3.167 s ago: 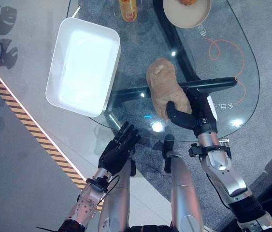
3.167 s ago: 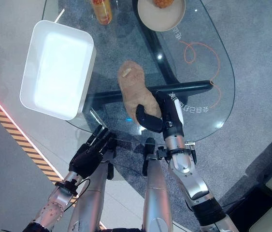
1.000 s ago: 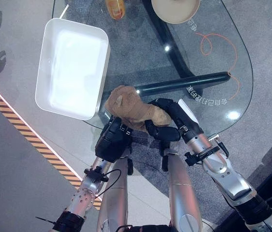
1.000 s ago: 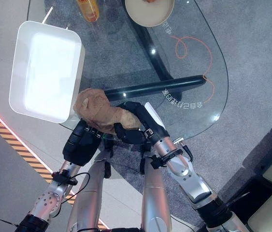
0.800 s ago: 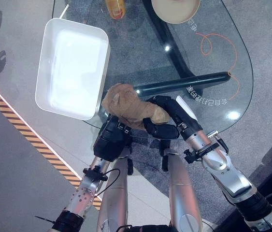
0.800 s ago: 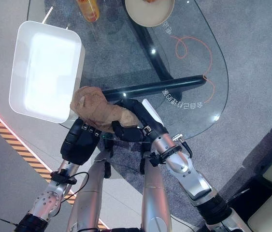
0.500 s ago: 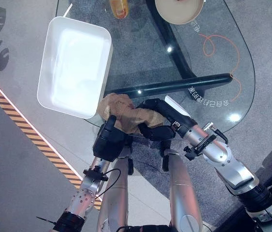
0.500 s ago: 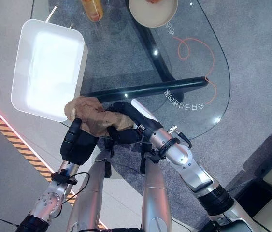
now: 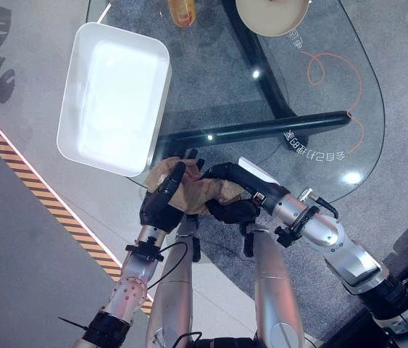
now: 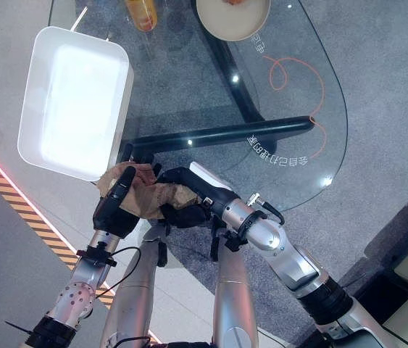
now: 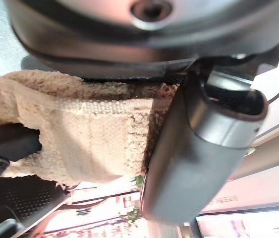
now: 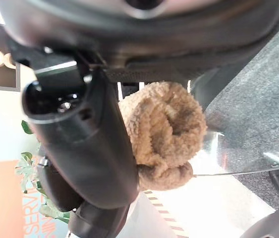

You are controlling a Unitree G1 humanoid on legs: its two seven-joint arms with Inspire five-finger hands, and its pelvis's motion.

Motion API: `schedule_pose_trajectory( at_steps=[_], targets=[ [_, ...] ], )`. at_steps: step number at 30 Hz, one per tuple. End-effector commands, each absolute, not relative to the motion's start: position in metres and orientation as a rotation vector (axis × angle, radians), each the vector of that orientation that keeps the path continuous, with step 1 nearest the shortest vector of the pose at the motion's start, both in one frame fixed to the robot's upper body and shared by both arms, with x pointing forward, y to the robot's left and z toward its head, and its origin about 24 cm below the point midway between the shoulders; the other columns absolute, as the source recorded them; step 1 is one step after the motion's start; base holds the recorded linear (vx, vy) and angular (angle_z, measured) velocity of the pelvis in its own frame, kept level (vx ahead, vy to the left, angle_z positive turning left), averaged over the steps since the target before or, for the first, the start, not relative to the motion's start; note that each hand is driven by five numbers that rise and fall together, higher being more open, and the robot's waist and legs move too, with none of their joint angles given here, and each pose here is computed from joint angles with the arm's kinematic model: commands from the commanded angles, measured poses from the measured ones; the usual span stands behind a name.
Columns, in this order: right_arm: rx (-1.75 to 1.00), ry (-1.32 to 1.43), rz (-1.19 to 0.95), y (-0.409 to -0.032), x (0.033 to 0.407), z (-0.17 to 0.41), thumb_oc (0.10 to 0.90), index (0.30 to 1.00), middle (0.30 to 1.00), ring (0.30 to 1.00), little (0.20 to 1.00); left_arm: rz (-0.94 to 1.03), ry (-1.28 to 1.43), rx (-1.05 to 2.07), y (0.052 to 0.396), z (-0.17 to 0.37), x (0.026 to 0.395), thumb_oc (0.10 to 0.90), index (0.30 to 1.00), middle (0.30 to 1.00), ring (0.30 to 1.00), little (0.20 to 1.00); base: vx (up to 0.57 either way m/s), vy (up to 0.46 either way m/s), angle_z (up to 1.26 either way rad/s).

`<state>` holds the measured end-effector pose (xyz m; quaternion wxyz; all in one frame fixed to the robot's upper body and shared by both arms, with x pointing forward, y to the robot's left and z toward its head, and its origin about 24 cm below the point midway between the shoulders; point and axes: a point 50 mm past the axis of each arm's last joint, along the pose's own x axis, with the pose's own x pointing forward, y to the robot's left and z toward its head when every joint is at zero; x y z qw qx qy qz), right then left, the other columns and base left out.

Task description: Wipe the table with a cloth and put it in the basket.

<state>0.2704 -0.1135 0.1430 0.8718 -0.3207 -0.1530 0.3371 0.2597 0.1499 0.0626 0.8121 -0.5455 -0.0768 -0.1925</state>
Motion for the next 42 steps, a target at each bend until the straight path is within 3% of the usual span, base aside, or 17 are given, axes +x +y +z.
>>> schedule_pose_trajectory(
  at_steps=[1, 18, 19, 20, 32, 42],
  targets=[
    [-0.588, -0.527, 0.897, -0.081, 0.240, 0.164, 0.100, 0.300, 0.300, 0.300, 0.200, -0.583, -0.410, -1.151, 0.146, 0.117, 0.252, 0.100, 0.300, 0.300, 0.300, 0.200, 0.00, -0.013, 0.03],
    [-0.371, -0.628, 0.645, -0.093, 0.241, 0.173, 0.100, 0.300, 0.300, 0.300, 0.200, -0.574, -0.418, -1.192, 0.143, 0.112, 0.249, 0.100, 0.300, 0.300, 0.300, 0.200, 0.00, 0.000, 0.01],
    [-0.340, -0.628, 0.624, -0.094, 0.241, 0.173, 0.646, 0.768, 0.768, 0.768, 0.746, -0.570, -0.421, -1.196, 0.143, 0.112, 0.248, 0.100, 0.300, 0.300, 0.300, 0.200, 0.00, 0.000, 0.00],
    [-0.332, -0.626, 0.614, -0.095, 0.242, 0.173, 0.800, 0.900, 0.900, 0.900, 0.900, -0.569, -0.422, -1.197, 0.143, 0.112, 0.248, 0.100, 0.300, 0.300, 0.300, 0.200, 0.00, 0.000, 0.00],
    [-0.259, -0.632, 0.456, -0.110, 0.244, 0.172, 0.800, 0.900, 0.900, 0.900, 0.900, -0.517, -0.472, -1.181, 0.150, 0.111, 0.247, 0.100, 0.300, 0.300, 0.300, 0.200, 0.00, 0.004, 0.00],
    [-0.268, -0.556, 0.374, -0.132, 0.243, 0.161, 0.800, 0.900, 0.900, 0.900, 0.900, -0.338, -0.715, -0.885, 0.190, 0.134, 0.240, 0.100, 0.300, 0.300, 0.300, 0.200, 0.01, 0.038, -0.03]
  ],
)
